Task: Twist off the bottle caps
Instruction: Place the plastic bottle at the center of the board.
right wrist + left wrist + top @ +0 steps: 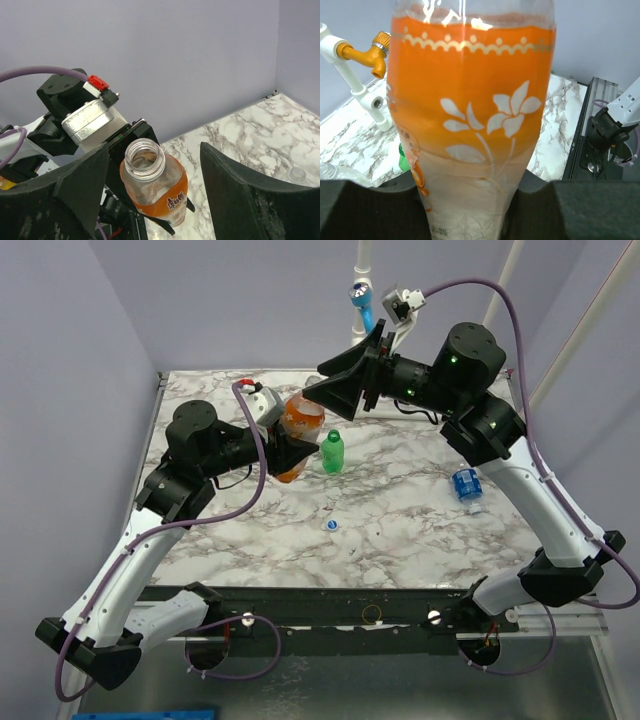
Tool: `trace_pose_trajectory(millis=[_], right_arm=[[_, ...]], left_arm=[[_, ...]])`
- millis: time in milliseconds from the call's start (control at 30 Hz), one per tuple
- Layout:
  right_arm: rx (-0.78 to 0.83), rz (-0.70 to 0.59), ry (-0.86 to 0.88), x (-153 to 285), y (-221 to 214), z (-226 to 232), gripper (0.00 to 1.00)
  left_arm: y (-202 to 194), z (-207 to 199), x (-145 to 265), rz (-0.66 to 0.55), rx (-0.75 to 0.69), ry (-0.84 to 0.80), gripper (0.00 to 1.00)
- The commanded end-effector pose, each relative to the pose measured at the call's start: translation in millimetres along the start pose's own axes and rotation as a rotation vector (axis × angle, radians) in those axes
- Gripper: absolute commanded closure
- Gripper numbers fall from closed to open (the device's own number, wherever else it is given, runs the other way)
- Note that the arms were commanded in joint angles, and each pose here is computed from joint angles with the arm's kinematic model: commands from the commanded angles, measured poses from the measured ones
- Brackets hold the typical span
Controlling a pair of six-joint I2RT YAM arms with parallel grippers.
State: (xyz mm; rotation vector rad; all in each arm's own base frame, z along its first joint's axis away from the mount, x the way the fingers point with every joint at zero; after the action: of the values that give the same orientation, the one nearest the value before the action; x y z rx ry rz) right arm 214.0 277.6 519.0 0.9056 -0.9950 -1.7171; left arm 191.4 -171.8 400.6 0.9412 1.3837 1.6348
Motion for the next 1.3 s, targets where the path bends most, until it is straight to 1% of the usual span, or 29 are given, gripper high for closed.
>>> trace_pose_trajectory(millis=[0,100,133,167,200,233,267,300,333,467,567,667,833,1000,1067,1200,1267], right_arm=[[-0.051,0.038,-0.003,-7.8,-12.0,-7.8,0.32],[-0.07,0.049,0.015,-11.8,-16.2,-9.5,0.57],[-0.072,0.052,0.017,-12.0,-17.8,-10.3,0.66],[-0.075,0.054,0.014,-11.9,-19.4,-11.0,0.73],[-0.074,0.053,0.005,-11.0,-20.3,-11.9,0.8],[-0.071,0.049,-0.009,-9.6,-20.7,-12.8,0.87],[-0.064,0.043,-0.033,-7.5,-21.3,-14.6,0.92],[-0.052,0.036,-0.056,-4.0,-20.8,-15.4,0.96],[-0.039,0.03,-0.089,-0.7,-21.6,-18.0,0.99],[0.049,0.01,-0.195,18.0,-20.3,-21.6,0.99],[0.1,0.006,-0.289,31.2,-20.9,-26.7,1.0],[0.149,0.019,-0.401,42.9,-24.8,-37.2,0.99],[0.245,0.057,-0.639,59.2,-46.2,-71.4,0.99],[0.354,0.057,-0.869,69.0,-66.6,-111.0,0.99],[0.361,0.037,-0.951,73.4,-69.9,-126.5,0.99],[0.303,-0.036,-1.05,89.0,-74.8,-157.9,0.99],[0.299,-0.083,-1.112,99.1,-79.4,-176.1,0.99]], left_arm=[[2.5,-2.0,1.5,-0.025,-0.017,-0.012,1.0],[2.5,-3.3,1.5,-0.026,-0.017,-0.025,1.0],[1.8,-2.8,1.5,-0.024,-0.016,-0.021,0.98],[1.4,-2.4,1.3,-0.023,-0.015,-0.016,0.89],[0.7,-2.1,1.2,-0.02,-0.01,-0.012,0.74],[0.9,-1.8,1.6,-0.02,-0.008,-0.005,0.48],[-0.3,-1.3,1.8,-0.017,-0.004,0.002,0.24],[-0.9,-0.8,2.0,-0.014,-0.002,0.011,0.09],[-2.1,-1.0,2.8,-0.009,0.0,0.016,0.01],[-11.8,-3.5,7.9,0.035,0.014,0.033,0.01],[-26.4,-7.8,13.3,0.109,0.038,0.028,0.01],[-42.4,-13.6,20.7,0.181,0.032,0.009,0.01],[-62.7,-18.2,36.0,0.262,-0.018,0.039,0.01],[-58.1,-17.5,45.1,0.289,-0.026,0.088,0.01],[-54.5,-16.4,46.3,0.307,-0.017,0.097,0.01],[-48.5,-11.5,44.2,0.336,0.008,0.119,0.01],[-46.0,-10.4,41.9,0.335,0.024,0.12,0.01]])
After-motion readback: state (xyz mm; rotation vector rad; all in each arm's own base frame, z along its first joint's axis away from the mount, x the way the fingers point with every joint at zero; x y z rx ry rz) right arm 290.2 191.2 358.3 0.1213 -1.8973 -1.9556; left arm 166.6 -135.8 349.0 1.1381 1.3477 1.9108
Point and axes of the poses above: each gripper's point midway between its finger pads, its own x axis back along the fingers, its own z axis along the line the jaws close on, y = z × x, the point moved 8 cm from there along x, back along the fingers, and after that the axes turned 9 degrees about -x, right-handed, at the moved point
